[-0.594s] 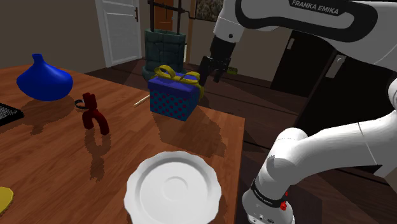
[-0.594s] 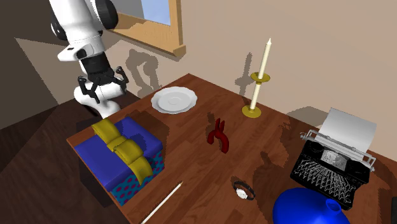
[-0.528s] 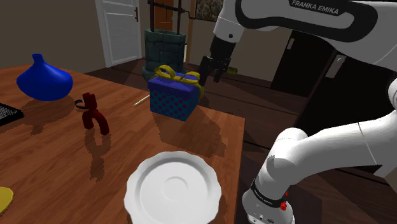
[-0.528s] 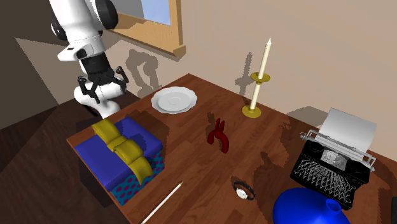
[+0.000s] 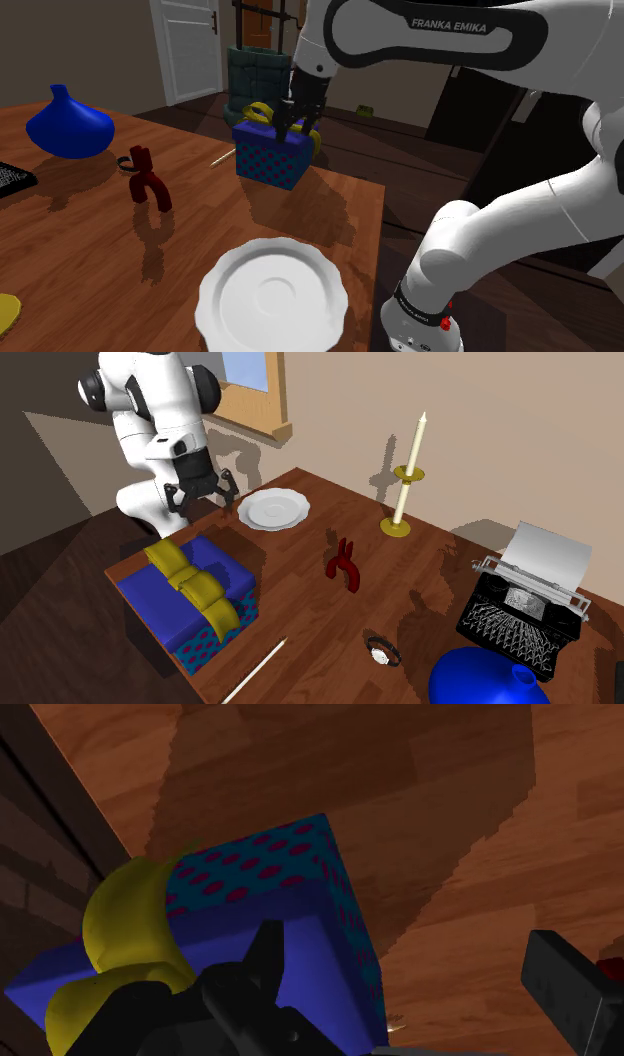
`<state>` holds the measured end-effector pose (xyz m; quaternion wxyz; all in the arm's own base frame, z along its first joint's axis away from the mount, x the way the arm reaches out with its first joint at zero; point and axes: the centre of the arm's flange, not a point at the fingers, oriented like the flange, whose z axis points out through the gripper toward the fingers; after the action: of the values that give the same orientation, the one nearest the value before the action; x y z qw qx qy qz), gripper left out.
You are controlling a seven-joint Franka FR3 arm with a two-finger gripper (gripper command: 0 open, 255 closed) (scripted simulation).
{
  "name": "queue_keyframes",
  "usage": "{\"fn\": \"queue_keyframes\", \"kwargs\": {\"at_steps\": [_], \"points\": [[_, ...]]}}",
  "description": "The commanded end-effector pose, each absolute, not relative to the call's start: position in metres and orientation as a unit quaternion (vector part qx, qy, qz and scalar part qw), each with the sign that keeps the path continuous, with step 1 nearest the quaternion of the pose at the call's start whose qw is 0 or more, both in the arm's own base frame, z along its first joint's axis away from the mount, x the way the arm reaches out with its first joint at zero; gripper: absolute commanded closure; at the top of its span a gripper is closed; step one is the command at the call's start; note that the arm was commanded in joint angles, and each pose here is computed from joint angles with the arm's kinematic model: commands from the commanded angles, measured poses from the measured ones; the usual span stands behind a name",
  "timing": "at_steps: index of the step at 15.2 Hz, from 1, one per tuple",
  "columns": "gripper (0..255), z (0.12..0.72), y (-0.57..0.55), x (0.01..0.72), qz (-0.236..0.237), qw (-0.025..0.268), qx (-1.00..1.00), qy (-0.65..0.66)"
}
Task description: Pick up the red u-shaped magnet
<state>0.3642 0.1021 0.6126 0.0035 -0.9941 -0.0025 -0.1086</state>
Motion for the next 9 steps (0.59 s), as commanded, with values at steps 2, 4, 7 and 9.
{"fn": "queue_keyframes", "kwargs": {"at_steps": [2,4,7,9], "points": [[0,0.605,0.137,0.39,-0.121,-0.006,-0.993,-0.018],[0,0.598,0.158,0.404,-0.128,-0.012,-0.991,-0.028],[0,0.588,0.191,0.424,-0.139,-0.022,-0.989,-0.042],[0,0.581,0.213,0.437,-0.147,-0.028,-0.987,-0.052]]}}
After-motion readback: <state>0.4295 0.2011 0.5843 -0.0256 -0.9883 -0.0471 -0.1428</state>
